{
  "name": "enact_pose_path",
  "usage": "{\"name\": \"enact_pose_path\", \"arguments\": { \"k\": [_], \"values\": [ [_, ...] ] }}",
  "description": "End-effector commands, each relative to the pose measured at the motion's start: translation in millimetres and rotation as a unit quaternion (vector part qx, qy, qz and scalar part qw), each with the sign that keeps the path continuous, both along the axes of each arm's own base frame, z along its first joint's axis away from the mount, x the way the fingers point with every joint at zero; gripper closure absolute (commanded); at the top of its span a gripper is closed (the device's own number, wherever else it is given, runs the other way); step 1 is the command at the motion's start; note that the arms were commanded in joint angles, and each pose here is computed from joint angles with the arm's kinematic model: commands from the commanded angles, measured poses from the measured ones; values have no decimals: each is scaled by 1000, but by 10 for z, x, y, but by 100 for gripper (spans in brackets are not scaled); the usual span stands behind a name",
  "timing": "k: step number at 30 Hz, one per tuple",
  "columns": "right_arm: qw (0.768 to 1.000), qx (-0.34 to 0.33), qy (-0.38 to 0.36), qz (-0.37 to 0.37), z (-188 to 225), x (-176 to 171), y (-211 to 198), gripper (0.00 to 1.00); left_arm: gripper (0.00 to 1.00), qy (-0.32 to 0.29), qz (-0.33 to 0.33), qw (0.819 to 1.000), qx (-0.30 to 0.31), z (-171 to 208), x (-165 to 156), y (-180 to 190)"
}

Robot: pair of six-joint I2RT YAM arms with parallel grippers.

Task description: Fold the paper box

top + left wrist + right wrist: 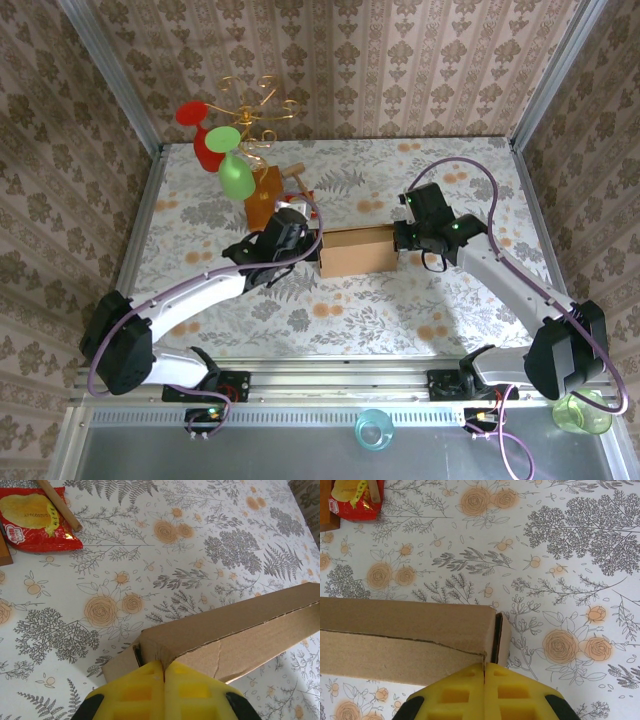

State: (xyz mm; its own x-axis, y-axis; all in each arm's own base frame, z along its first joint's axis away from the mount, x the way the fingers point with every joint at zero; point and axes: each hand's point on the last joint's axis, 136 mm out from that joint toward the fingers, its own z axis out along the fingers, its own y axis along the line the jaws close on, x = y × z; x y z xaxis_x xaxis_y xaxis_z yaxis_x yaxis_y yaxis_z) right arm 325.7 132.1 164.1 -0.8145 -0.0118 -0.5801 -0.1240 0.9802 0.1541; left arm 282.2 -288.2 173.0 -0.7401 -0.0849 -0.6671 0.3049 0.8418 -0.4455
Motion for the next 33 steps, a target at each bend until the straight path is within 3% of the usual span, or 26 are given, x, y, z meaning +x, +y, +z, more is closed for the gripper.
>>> {"name": "enact_pose_path", "arguments": {
  "k": [1, 22, 33],
  "values": [
    [999, 12, -3, 31, -10, -99, 119, 100, 99, 6, -42, 999, 0, -108, -180, -120],
    [999, 14, -25, 34, 135, -129, 95, 99, 99, -13, -43, 995, 88, -473, -282, -49],
    [996, 82, -33, -23, 409, -261, 52, 58, 100, -22, -31, 993, 110, -507, -280, -22]
  ]
}}
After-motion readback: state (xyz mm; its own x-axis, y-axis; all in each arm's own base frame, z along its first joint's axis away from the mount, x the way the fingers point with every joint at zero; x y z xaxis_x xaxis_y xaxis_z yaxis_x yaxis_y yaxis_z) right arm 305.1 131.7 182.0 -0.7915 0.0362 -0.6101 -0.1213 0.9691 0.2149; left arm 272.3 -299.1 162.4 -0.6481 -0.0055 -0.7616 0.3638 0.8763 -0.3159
